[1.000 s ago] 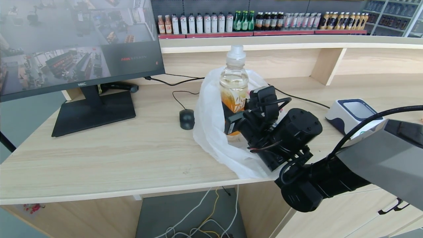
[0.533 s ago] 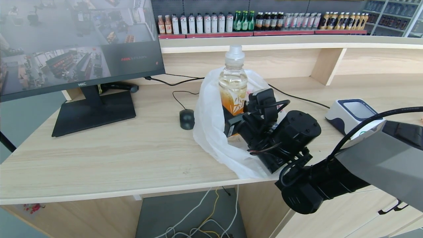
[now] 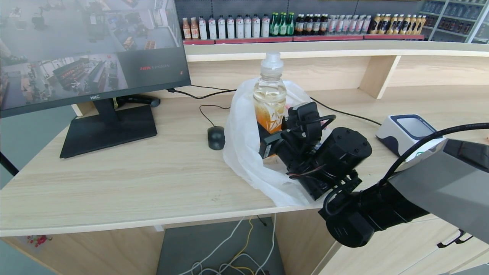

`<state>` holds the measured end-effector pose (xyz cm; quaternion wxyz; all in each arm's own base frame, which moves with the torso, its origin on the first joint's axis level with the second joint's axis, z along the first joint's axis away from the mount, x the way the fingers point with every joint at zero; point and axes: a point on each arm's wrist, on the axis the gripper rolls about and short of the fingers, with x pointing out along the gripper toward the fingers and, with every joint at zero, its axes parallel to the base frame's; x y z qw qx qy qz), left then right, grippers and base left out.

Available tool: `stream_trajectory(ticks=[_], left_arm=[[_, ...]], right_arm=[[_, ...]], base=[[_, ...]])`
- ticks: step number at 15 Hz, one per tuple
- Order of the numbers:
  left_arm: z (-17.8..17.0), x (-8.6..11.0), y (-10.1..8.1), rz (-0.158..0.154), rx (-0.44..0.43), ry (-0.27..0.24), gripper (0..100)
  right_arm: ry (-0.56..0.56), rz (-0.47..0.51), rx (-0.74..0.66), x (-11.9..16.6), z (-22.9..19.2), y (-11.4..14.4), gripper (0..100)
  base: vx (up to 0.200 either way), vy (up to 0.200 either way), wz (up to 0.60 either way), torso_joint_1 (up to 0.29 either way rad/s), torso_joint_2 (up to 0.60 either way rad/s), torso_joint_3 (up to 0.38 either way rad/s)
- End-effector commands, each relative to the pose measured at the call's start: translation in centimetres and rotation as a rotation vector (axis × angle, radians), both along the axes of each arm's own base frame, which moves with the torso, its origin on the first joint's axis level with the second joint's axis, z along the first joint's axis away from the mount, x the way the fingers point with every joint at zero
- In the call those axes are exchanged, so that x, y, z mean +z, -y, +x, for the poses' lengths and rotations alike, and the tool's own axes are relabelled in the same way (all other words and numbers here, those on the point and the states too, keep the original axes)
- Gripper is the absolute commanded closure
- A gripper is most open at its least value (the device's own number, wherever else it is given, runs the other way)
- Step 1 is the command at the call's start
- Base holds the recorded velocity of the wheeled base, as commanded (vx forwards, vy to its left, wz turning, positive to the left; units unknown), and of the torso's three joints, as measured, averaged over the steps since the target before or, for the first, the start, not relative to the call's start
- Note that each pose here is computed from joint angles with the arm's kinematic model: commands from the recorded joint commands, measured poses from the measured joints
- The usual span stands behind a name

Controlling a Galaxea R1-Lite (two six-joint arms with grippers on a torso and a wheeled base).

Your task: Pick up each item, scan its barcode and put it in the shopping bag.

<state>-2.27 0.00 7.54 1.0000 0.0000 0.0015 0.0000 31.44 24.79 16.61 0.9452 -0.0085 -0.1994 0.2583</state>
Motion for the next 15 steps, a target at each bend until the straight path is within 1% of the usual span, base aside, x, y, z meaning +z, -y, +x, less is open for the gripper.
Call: stream_trajectory(ticks=[1, 4, 5, 15], left_arm=[[0.0, 0.0, 0.0, 0.0, 0.0, 0.0, 0], [0.0, 0.0, 0.0, 0.0, 0.0, 0.0, 0], [0.0, 0.0, 0.0, 0.0, 0.0, 0.0, 0], [0.0, 0.0, 0.0, 0.0, 0.0, 0.0, 0]], right_arm=[[0.003, 0.008, 0.001, 0.23, -0.06, 0.07, 100], [0.004, 0.013, 0.002, 0.35, -0.1, 0.11, 100], [0.005, 0.014, 0.002, 0.41, -0.13, 0.12, 0], [0.011, 0.024, 0.004, 1.06, -0.59, 0.5, 0]], base=[[0.0, 0.0, 0.0, 0.0, 0.0, 0.0], [0.0, 0.0, 0.0, 0.0, 0.0, 0.0], [0.0, 0.0, 0.0, 0.0, 0.0, 0.0], [0.0, 0.0, 0.0, 0.0, 0.0, 0.0]])
